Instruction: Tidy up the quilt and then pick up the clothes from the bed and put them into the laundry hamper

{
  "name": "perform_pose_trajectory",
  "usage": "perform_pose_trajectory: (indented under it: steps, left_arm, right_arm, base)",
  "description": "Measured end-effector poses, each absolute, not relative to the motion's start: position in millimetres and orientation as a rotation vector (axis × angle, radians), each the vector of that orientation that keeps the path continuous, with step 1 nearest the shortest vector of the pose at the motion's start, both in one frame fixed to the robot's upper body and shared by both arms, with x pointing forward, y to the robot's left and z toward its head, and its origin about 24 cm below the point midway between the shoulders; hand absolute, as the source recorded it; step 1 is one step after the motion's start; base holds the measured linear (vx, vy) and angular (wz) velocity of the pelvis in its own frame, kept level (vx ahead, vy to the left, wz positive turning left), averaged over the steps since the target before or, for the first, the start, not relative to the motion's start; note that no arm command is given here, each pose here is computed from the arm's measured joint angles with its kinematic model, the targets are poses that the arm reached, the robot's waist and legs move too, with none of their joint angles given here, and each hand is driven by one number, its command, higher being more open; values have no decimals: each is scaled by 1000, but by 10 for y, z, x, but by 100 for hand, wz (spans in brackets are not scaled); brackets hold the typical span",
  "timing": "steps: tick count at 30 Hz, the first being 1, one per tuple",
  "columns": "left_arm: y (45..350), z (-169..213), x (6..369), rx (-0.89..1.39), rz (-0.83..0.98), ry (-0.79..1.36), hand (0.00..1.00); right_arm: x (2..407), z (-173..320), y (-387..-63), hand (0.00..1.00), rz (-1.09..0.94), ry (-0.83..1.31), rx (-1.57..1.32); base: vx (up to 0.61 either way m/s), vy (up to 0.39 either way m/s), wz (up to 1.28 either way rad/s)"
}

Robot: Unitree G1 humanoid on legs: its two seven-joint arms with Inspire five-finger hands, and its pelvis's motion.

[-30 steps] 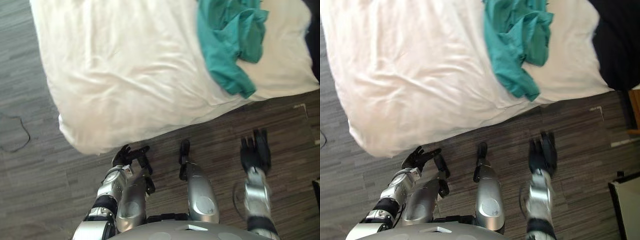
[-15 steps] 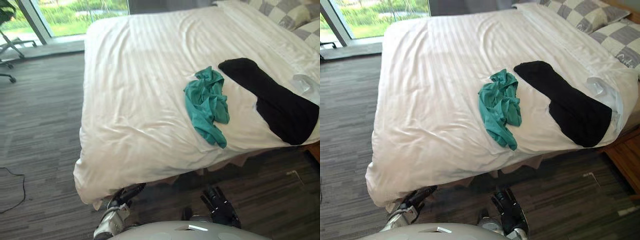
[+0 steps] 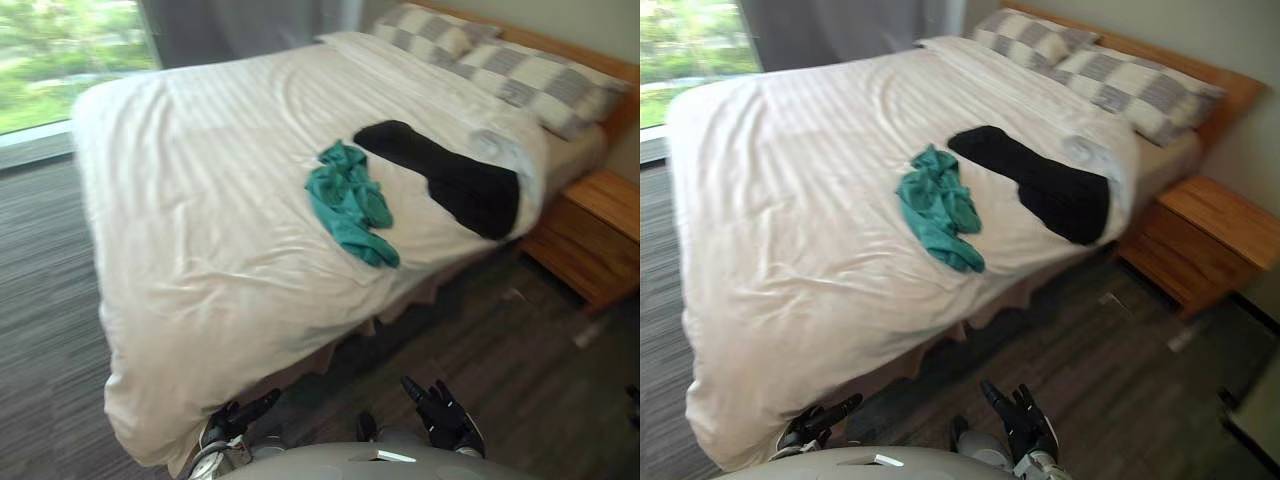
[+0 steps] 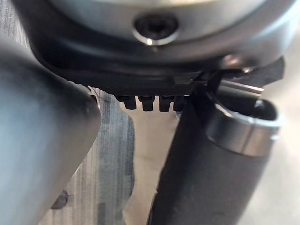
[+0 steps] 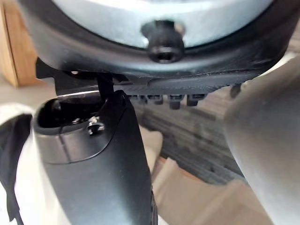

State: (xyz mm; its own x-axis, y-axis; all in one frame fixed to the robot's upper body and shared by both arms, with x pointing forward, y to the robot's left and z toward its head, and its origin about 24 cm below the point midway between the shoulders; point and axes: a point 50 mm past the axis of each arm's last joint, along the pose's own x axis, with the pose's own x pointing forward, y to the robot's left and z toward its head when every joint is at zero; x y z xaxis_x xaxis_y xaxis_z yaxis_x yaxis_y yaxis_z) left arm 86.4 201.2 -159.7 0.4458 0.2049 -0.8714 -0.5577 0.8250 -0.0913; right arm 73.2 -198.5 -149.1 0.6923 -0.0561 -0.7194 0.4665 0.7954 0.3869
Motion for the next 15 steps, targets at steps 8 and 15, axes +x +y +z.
perform_pose_trajectory:
  steps: [8, 15]
  left_arm:
    - [1938, -1552, 1091, -174, 246, 1031, 100]
    - [1732, -1557, 1284, -200, 185, 1055, 100]
  right_arm:
    - [614, -1509, -1954, 100, -360, 784, 512]
    - [686, -1559, -2046, 100, -379, 876, 369]
  base:
    - [-109, 8, -126]
    - [-114, -116, -122]
